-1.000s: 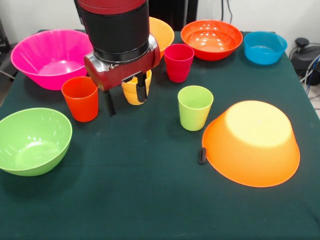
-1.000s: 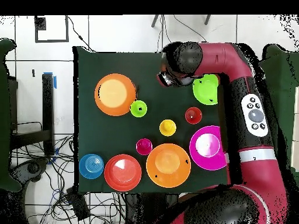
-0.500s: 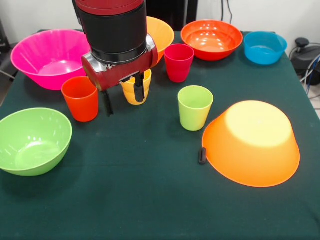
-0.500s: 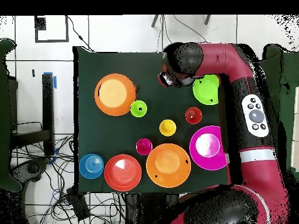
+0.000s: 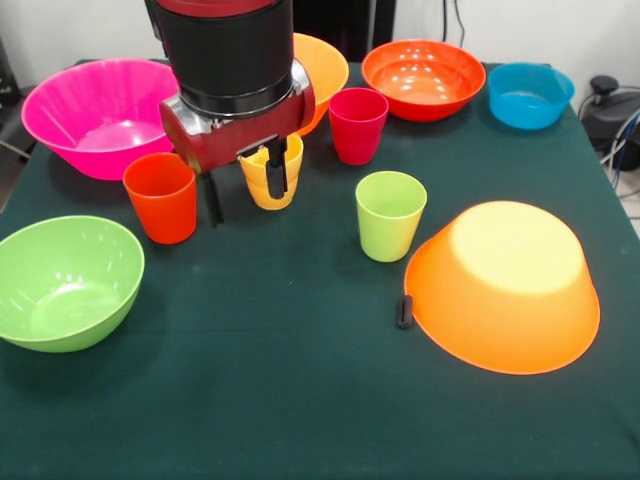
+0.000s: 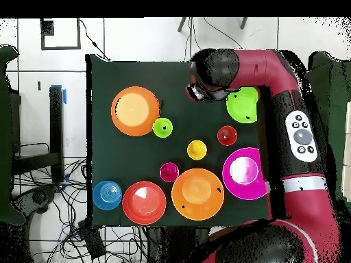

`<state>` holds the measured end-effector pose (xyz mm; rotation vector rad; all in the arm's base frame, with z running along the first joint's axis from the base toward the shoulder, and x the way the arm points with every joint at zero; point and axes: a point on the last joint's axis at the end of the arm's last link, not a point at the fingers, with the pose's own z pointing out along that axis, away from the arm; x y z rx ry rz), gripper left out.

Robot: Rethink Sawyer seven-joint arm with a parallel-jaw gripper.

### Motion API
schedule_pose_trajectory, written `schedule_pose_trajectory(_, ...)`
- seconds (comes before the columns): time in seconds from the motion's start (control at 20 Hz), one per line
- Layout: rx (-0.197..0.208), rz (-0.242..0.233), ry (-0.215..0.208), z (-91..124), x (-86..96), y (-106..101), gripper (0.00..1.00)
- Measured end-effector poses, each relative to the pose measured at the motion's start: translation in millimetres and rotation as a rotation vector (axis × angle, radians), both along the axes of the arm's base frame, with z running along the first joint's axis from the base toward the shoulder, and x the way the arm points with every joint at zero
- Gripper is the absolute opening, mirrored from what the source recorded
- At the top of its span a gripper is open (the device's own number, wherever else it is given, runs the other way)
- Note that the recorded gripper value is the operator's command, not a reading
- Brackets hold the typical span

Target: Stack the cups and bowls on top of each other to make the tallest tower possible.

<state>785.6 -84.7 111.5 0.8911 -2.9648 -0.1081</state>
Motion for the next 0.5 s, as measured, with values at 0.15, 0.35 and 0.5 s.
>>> schedule_pose_trajectory(0.15, -0.001, 0.0, -0.005, 5, 0.9, 0, 1.0)
schedule_pose_trajectory(0.35, -0.009, 0.003, -0.021, 28, 2.1, 3, 1.0)
schedule_pose_trajectory(0.5, -0.01, 0.006, -0.033, 49, 1.3, 7, 1.0)
